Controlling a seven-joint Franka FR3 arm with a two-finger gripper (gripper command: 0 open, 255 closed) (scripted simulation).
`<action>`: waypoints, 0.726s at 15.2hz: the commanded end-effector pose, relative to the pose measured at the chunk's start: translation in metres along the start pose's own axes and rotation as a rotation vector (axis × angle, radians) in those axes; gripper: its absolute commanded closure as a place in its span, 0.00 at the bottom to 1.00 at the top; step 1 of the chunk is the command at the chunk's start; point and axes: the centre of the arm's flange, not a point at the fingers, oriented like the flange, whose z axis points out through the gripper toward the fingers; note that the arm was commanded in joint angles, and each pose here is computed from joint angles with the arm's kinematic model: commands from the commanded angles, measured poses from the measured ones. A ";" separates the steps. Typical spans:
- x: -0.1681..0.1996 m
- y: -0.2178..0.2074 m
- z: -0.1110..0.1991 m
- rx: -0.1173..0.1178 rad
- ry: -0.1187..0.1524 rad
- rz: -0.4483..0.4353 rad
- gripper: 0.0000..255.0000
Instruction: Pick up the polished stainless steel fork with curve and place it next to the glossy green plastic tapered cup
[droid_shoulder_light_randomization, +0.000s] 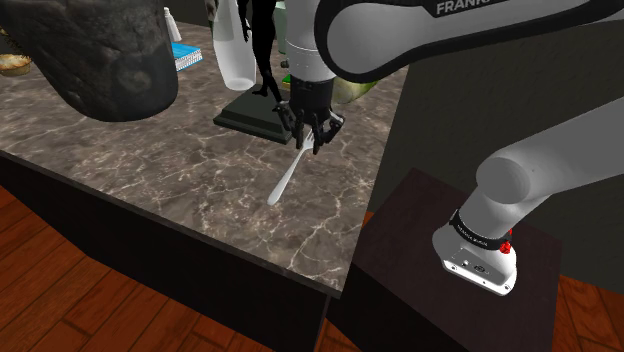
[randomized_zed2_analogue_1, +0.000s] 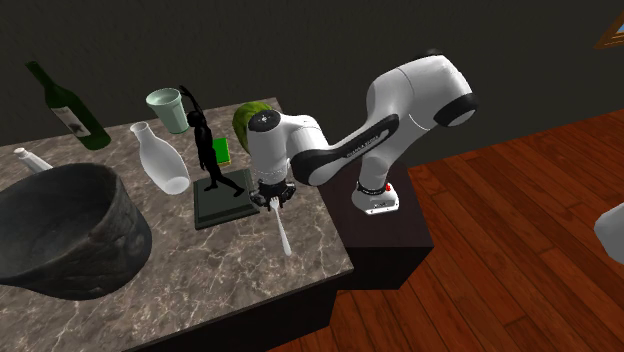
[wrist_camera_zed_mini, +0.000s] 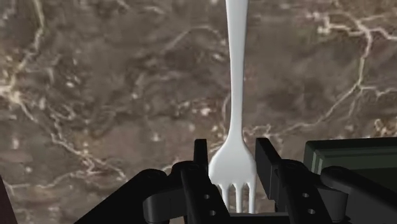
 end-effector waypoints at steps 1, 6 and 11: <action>0.000 0.003 0.006 -0.017 -0.001 -0.002 1.00; 0.003 0.002 0.001 -0.017 -0.001 -0.002 1.00; 0.005 0.001 -0.026 -0.017 -0.001 -0.002 1.00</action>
